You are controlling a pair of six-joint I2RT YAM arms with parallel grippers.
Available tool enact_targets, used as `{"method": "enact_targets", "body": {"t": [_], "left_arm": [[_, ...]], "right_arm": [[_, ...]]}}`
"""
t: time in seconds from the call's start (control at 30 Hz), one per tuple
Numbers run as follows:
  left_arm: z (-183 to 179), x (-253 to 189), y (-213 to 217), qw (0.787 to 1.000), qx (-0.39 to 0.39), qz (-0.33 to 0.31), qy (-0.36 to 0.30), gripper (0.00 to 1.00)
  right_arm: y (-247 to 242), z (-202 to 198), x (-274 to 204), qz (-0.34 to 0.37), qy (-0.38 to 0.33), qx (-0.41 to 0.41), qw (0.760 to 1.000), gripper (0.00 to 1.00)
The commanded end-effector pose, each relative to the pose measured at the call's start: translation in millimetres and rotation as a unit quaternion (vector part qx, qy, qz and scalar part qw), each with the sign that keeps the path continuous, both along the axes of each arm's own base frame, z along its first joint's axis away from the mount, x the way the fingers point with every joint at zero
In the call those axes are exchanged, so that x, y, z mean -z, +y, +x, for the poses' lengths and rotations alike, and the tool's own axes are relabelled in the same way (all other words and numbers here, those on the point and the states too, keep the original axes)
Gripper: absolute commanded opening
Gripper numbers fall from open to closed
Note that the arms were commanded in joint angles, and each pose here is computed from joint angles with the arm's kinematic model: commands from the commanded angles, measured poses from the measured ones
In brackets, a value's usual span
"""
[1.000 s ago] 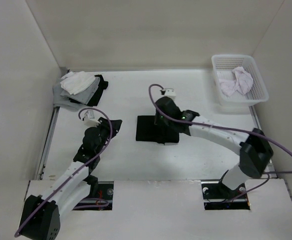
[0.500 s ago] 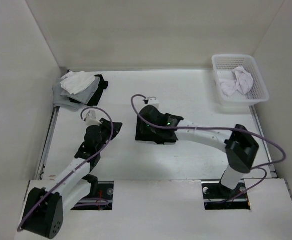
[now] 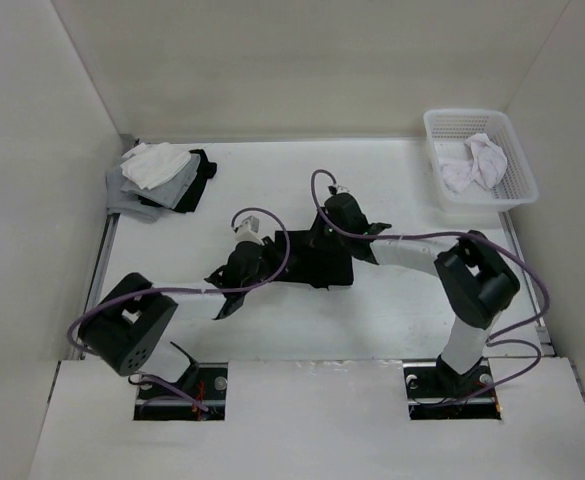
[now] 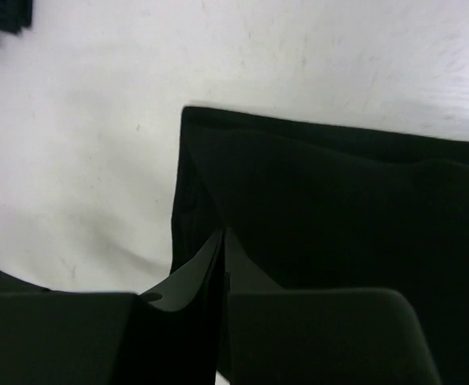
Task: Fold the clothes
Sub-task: Fold the tank top
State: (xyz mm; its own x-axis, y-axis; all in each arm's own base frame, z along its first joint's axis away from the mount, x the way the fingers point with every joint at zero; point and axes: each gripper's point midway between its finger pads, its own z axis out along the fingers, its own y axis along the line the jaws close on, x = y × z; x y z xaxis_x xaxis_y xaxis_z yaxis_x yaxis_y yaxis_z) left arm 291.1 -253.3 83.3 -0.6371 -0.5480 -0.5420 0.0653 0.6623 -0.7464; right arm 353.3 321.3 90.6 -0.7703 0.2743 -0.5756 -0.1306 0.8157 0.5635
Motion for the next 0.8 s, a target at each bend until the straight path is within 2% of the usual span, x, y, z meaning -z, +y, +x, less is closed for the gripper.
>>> {"method": "enact_targets", "body": {"t": [0.0,0.13,0.4,0.63,0.77], "left_arm": [[6,7,-8,1.0,-0.002,-0.007,-0.007,0.18],[-10,38,3,1.0,0.0,0.014,0.025,0.17],[-29,64,24,0.998,-0.007,0.04,0.051,0.17],[-28,46,27,0.999,-0.009,0.032,0.031,0.17],[-22,12,32,0.999,-0.02,0.026,-0.008,0.19]], "right_arm": [[34,7,-9,0.079,0.001,-0.032,0.996,0.06],[46,15,15,0.09,0.038,-0.021,0.995,0.07],[51,49,29,0.114,0.064,0.04,0.991,0.07],[52,64,24,0.158,0.07,0.076,0.982,0.07],[45,77,5,0.172,0.049,0.09,0.98,0.07]]}}
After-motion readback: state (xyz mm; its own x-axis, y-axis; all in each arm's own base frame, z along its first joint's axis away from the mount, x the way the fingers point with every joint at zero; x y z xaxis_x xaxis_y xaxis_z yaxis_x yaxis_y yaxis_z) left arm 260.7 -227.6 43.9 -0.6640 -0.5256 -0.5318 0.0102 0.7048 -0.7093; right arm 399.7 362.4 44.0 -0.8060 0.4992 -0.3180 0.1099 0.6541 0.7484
